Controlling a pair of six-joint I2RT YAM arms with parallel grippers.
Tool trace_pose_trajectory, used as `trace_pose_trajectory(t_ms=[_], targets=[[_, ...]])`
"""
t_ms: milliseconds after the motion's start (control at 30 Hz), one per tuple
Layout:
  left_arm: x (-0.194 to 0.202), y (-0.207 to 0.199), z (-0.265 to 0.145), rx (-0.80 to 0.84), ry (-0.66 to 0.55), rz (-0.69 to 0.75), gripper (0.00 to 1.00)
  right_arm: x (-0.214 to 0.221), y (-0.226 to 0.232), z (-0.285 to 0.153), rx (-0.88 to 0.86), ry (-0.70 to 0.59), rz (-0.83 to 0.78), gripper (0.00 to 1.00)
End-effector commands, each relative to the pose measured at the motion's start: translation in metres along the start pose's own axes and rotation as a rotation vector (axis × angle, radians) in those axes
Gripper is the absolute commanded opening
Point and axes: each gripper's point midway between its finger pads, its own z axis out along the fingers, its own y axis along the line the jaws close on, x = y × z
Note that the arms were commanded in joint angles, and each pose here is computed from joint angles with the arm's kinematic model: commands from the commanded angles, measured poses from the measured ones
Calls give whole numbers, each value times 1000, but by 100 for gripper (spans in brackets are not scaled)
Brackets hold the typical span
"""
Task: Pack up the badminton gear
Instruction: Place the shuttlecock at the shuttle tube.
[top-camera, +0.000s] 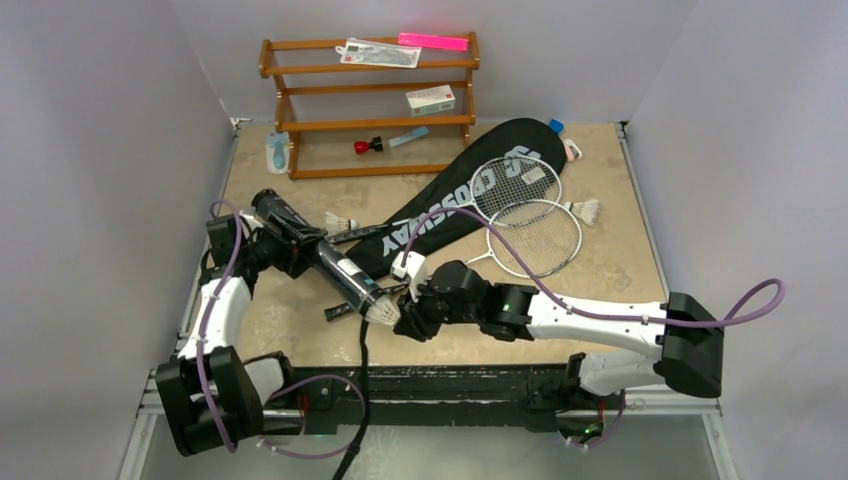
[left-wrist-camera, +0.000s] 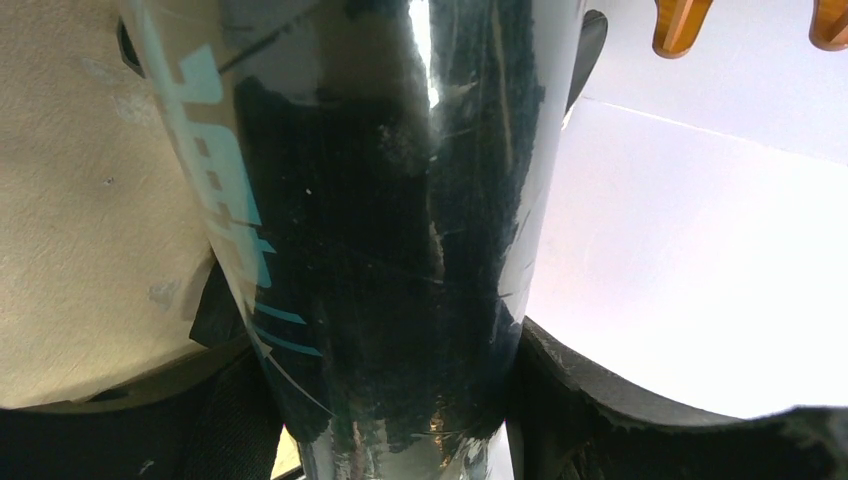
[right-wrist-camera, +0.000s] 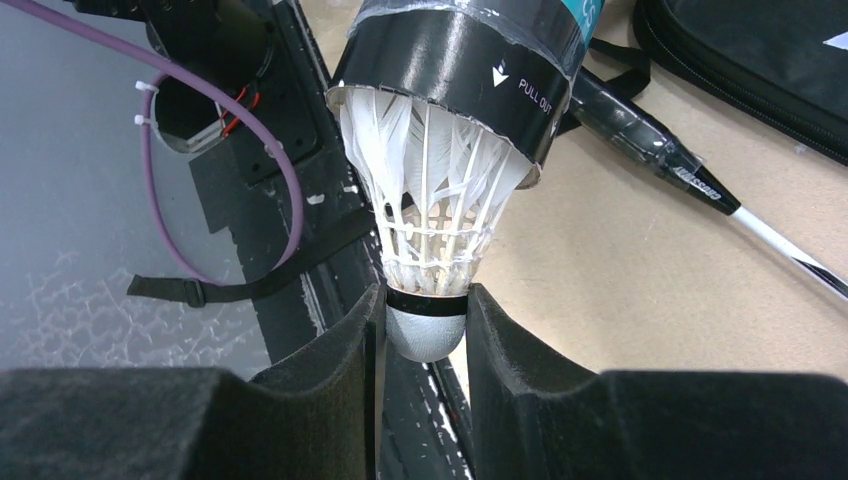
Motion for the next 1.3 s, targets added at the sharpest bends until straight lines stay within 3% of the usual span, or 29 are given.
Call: trace_pose_trajectory(t_ms=[0,333,500,1133,1267], targets=[[-6,-6,-2,15,-32,-16,52,-15,-3,0,39,-15,29,12],[-29,-4,-27,-55,-294,83,54,-24,0,2,59,13,122,15],[-38,-5,-40,-66,-392,110,56,-30,5,1,38,1,140,29],[-19,-2,-26,-49,-242,51,56,-48,0,7,11,-74,172,25],[-21,7,-25,-76,-262,48,56,-53,3,7,-15,-89,181,25]])
